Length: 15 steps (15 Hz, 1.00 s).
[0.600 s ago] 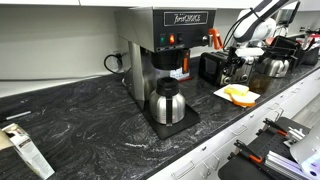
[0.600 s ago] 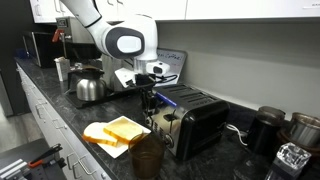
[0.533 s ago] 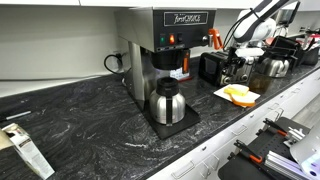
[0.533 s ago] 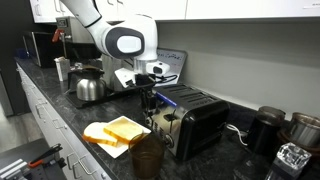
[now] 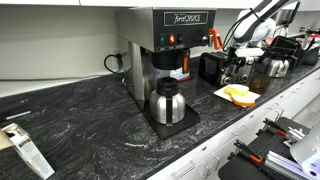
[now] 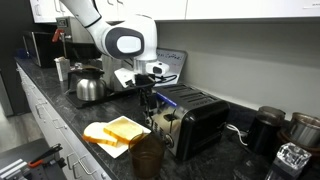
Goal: Push the left lever on the toaster downwards
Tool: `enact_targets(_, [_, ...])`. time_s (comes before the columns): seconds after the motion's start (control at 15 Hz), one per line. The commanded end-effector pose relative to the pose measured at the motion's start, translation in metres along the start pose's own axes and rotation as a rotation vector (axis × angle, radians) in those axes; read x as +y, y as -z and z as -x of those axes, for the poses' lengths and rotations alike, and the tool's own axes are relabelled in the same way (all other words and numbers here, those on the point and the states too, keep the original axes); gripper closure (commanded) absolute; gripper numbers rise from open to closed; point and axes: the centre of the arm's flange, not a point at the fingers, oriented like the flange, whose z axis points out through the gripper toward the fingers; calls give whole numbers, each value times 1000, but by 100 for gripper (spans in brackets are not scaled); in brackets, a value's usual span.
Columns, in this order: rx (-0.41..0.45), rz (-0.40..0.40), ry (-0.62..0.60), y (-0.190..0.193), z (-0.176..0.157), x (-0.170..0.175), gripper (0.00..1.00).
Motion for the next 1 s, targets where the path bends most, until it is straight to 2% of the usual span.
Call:
enact_targets(0.0, [6,-1,-4,2,0,-3,0])
enact_targets(0.2, [34,-5,-15,16,2,-18,0])
enact_targets(0.93, [39,0,-19,18,6,-19,0])
